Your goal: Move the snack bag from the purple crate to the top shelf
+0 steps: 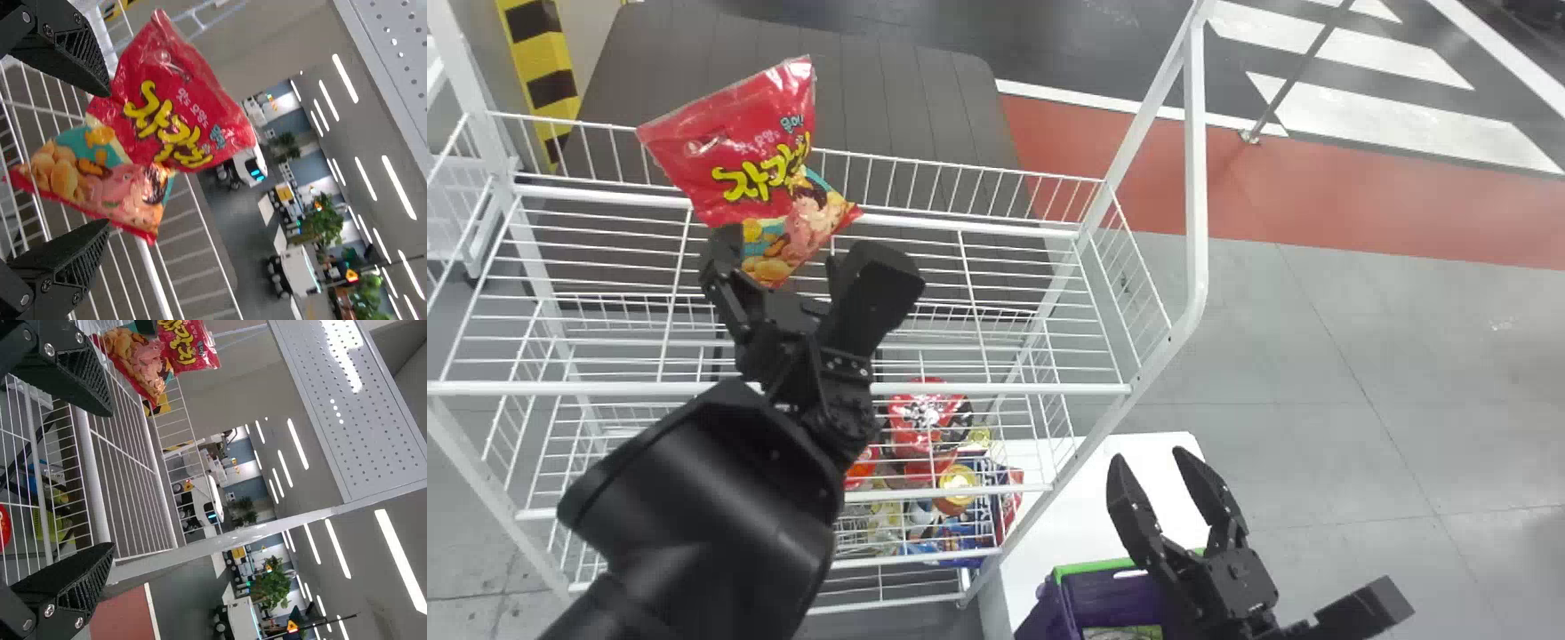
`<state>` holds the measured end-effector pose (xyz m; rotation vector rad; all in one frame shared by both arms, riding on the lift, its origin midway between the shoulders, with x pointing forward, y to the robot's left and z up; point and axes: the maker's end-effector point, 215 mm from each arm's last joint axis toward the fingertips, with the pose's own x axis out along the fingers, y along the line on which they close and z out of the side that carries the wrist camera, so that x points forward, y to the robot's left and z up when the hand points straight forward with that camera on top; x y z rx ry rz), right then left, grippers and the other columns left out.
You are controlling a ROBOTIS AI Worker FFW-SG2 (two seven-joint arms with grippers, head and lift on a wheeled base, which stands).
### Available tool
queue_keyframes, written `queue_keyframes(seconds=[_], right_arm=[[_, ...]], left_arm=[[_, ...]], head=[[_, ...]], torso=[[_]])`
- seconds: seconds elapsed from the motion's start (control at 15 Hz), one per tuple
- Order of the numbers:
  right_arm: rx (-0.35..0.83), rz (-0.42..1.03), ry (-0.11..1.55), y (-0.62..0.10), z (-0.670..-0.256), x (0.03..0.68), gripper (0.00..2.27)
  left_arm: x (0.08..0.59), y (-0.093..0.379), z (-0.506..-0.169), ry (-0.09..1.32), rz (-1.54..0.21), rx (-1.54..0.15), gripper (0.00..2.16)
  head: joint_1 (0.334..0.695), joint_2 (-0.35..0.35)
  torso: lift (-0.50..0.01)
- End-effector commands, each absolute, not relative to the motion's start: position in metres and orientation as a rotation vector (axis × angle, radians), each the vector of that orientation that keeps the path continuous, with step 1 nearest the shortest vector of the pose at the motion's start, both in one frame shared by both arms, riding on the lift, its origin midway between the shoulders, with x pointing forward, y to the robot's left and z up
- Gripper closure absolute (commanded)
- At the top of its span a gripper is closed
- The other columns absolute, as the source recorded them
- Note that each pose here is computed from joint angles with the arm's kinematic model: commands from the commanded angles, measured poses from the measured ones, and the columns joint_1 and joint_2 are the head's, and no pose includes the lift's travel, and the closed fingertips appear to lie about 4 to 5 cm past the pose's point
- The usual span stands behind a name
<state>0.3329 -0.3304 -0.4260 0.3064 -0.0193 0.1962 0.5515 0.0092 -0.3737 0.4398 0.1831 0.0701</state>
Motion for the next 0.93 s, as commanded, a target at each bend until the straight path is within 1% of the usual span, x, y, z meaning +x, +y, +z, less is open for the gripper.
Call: queue_keyframes(seconds=[0.0, 0.13, 0.33, 0.87], right_arm=[[0.308, 0.198, -0.021, -0.328, -0.426, 0.333, 0.13], [0.309, 0.197, -0.021, -0.329, -0.426, 0.333, 0.13], [0.312, 0.195, -0.018, -0.329, -0.427, 0.332, 0.13], [0.31, 0.191, -0.016, -0.33, -0.428, 0.33, 0.13]], left_arm=[[0.564, 0.007, -0.366, 0.177, 0.072, 0.431, 0.17], [0.569, 0.003, -0.361, 0.184, 0.061, 0.403, 0.17], [0.57, 0.001, -0.358, 0.178, 0.059, 0.407, 0.17], [0.602, 0.015, -0.362, 0.183, 0.086, 0.413, 0.2]], head=[[0.695, -0.35], [0.695, -0.35], [0.695, -0.35], [0.695, -0.35]], torso=[[0.001], [0.001], [0.001], [0.001]])
